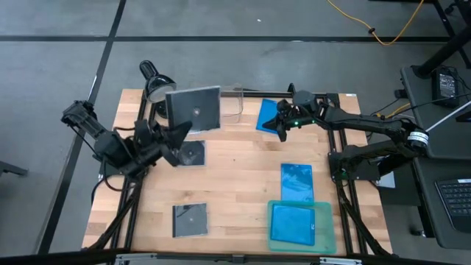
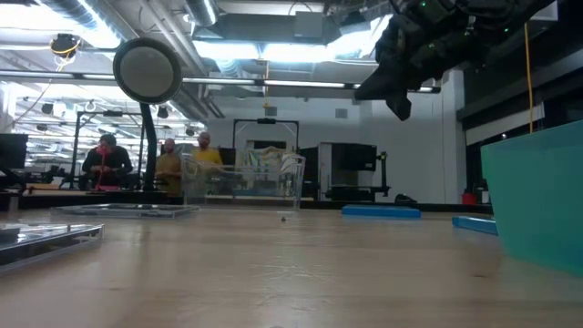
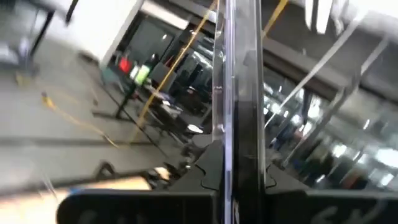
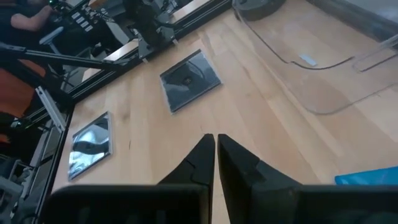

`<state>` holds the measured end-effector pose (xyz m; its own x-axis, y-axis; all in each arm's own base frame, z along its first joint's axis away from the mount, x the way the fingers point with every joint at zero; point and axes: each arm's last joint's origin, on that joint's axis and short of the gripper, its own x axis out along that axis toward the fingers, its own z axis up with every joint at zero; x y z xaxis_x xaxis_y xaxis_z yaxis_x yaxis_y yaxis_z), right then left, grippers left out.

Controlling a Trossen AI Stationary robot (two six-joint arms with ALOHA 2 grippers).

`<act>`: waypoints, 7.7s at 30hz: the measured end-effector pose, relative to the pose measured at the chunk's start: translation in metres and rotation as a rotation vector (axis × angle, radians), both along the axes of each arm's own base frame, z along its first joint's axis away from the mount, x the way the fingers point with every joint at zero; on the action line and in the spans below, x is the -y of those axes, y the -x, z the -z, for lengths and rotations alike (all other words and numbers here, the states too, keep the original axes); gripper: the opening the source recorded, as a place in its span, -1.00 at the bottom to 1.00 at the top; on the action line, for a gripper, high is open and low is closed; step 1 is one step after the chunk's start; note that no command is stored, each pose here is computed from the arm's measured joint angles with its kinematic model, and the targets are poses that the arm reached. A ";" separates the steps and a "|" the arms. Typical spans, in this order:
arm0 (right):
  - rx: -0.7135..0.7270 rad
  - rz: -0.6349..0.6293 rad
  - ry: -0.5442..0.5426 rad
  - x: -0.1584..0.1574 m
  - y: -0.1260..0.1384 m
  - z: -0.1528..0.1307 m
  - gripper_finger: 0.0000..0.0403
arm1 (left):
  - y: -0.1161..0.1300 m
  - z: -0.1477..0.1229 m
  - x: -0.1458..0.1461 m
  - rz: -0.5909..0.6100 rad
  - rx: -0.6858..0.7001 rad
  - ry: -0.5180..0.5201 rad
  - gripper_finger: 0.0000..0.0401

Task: Pick & place jewel cases by type
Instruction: Put the top right black cd case into the transparent bin, then put the top black cd case into the transparent bin

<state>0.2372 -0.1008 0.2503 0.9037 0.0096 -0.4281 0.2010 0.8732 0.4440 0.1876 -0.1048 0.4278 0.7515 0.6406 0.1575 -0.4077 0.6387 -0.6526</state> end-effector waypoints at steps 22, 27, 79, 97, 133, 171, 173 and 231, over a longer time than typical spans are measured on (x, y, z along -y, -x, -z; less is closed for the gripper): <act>0.025 -0.145 0.038 -0.010 -0.003 -0.001 -0.87 | -0.009 0.000 -0.031 -0.227 0.015 0.102 -0.97; 0.066 -0.215 0.057 -0.011 -0.004 -0.003 -0.87 | -0.018 0.002 -0.050 -0.328 0.005 0.090 -0.97; 0.140 -0.371 0.088 -0.010 -0.002 -0.006 -0.87 | -0.111 0.181 -0.254 -0.108 -0.617 0.440 -0.97; 0.141 -0.388 0.129 -0.010 -0.002 -0.006 -0.87 | -0.119 0.199 -0.257 -0.071 -0.622 0.516 -0.97; 0.106 -0.370 0.160 -0.001 0.004 -0.002 -0.87 | -0.155 0.237 -0.284 0.011 -0.386 0.629 -0.81; 0.078 -0.381 0.190 0.005 0.009 0.002 -0.87 | -0.136 0.201 -0.275 -0.071 -0.760 0.547 -0.41; 0.079 -0.383 0.201 0.005 0.010 0.002 -0.87 | -0.137 0.190 -0.276 -0.081 -0.758 0.520 -0.41; -0.175 -0.305 0.197 -0.022 -0.046 0.069 -0.87 | 0.018 0.245 -0.072 -0.374 -1.553 0.647 -1.00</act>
